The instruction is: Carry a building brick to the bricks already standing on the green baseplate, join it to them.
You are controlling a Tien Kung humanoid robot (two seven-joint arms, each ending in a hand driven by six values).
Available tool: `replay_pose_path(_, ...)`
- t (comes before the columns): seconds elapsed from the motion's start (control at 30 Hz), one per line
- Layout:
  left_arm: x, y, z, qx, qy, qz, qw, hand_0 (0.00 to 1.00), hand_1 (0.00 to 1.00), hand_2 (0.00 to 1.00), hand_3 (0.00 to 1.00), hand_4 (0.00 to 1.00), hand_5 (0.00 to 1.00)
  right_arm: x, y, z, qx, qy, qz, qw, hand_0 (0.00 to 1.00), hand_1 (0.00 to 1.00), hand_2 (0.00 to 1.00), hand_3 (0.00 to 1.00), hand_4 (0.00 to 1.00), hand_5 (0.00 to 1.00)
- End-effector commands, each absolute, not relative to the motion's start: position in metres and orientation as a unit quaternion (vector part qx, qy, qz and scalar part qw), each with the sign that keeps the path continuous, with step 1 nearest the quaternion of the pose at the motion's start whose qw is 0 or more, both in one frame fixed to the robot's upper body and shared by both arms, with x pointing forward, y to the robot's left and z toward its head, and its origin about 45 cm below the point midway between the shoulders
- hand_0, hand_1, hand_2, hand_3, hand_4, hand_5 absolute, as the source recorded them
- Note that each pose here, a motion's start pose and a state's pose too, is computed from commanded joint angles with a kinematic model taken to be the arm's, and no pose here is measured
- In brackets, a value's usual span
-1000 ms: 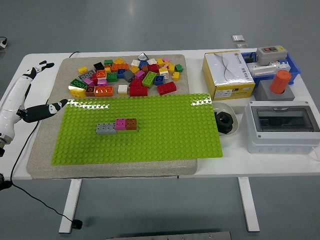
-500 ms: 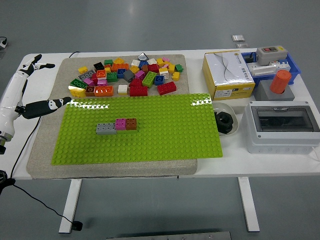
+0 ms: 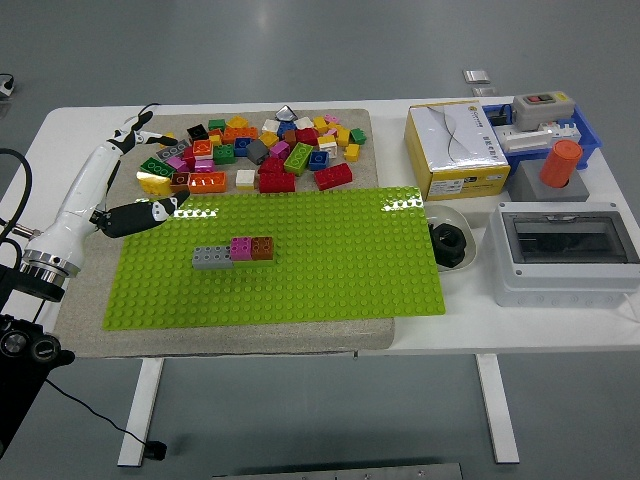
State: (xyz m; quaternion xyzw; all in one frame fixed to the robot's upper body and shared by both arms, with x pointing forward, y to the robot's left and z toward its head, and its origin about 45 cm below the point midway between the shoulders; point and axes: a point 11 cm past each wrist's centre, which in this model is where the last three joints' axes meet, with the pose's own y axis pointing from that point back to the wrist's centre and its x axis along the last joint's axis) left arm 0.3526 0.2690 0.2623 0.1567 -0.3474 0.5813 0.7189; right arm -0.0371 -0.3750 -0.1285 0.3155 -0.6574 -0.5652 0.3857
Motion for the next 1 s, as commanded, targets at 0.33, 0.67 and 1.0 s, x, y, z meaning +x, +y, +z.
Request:
replay_pose_path(0.33,0.355,0.252,0.26,0.149,-0.347,0.565,0.734,0.998,0.998,0.998,0.675,0.679,0.002,-0.034,-0.374,-0.129,0.316,-0.661,-0.566,0.379,0.653,0.628,0.757,0.831,0.768,0.998)
replay_pose_path(0.67,0.352,0.266,0.26,0.149,-0.336,0.584,0.724,0.998,0.998,0.998,0.67,0.694,0.002,-0.032,-0.382,-0.127,0.322,-0.658,-0.556,0.392,0.652,0.628,0.752,0.823,0.762,0.998)
replay_pose_path(1.0,0.345,0.288,0.255,0.142,-0.307,0.613,0.714,0.998,0.998,0.998,0.671,0.708,0.002,-0.03,-0.388,-0.125,0.326,-0.655,-0.55,0.402,0.652,0.626,0.75,0.82,0.761,0.998)
